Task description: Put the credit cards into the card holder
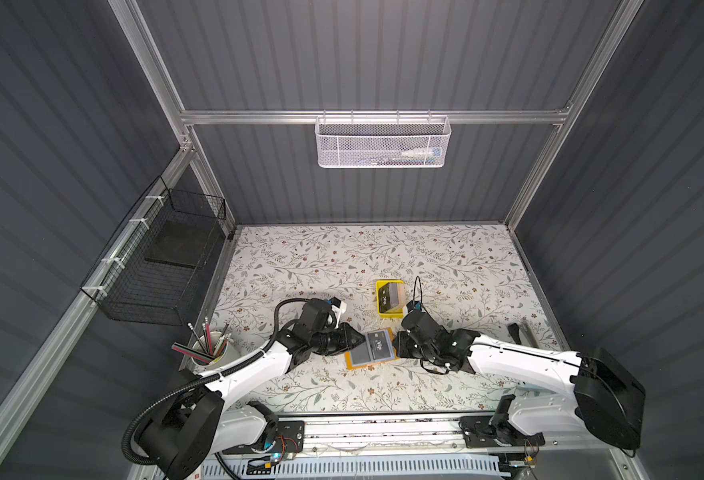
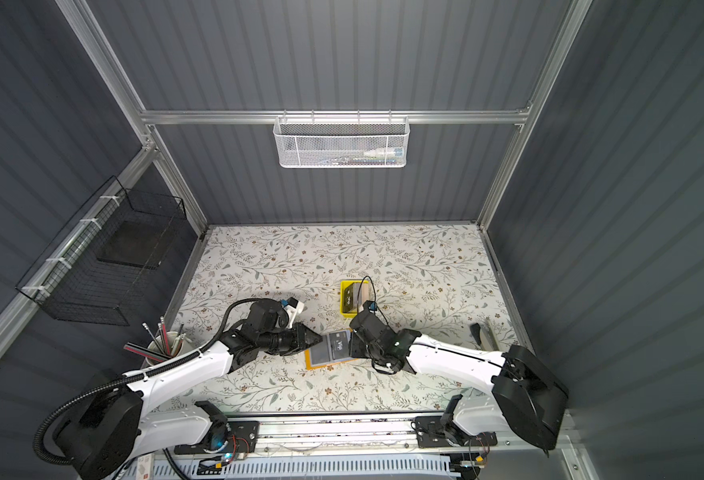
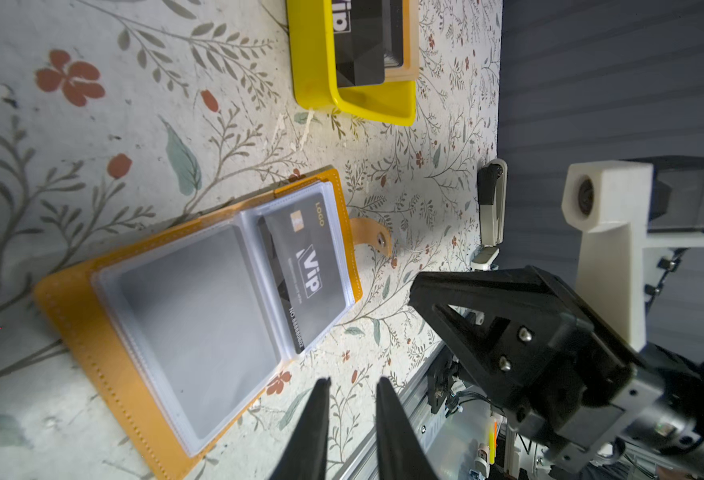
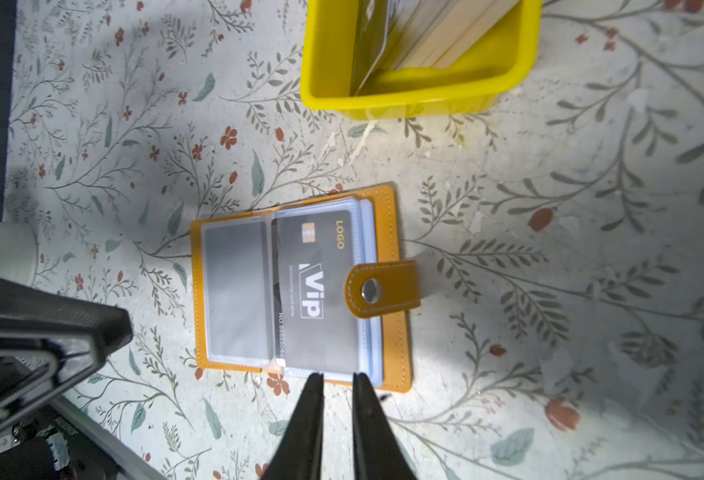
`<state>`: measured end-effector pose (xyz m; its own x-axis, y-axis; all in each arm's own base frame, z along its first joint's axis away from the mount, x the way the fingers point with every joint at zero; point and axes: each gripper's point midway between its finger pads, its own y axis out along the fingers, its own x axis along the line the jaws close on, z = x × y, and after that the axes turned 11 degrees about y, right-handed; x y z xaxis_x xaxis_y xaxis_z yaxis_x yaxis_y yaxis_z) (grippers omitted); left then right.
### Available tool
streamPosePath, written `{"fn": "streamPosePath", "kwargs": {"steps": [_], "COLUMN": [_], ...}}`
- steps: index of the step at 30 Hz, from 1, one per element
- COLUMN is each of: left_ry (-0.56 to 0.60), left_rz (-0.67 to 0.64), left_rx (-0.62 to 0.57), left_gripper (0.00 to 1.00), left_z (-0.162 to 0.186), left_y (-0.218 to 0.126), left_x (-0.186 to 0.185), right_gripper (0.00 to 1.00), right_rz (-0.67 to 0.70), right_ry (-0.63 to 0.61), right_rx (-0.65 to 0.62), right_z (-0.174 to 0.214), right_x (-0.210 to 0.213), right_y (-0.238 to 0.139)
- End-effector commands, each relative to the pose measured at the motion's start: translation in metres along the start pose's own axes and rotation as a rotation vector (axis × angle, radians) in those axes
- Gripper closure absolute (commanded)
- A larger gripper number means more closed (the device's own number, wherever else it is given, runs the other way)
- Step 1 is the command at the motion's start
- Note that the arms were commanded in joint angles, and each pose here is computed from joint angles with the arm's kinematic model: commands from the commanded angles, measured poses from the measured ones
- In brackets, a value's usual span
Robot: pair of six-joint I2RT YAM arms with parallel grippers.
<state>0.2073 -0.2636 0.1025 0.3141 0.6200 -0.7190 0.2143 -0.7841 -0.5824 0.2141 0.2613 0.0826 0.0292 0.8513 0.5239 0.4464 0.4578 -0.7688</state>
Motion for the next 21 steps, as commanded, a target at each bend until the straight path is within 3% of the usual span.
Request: {"fn": "streamPosePath", "kwargs": {"steps": [1, 21], "left_ry": [0.017, 0.05], "left_rz": [-0.019, -0.157], "left_rx": [0.017, 0.032], "left_gripper": [0.78, 0.79], "left_z": [0.009, 0.007], "left_y": [0.003, 0.04], "left_x": [0.006, 0.021], "right_gripper": [0.82, 0.79], "right_rz": [0.0, -0.004], "right_ry": [-0.034, -0.007], "right_rx": [0.008, 0.018], "right_z": [0.005, 0.012], "right_x": [-0.006, -0.013], "right_y": [-0.004, 0.001]}}
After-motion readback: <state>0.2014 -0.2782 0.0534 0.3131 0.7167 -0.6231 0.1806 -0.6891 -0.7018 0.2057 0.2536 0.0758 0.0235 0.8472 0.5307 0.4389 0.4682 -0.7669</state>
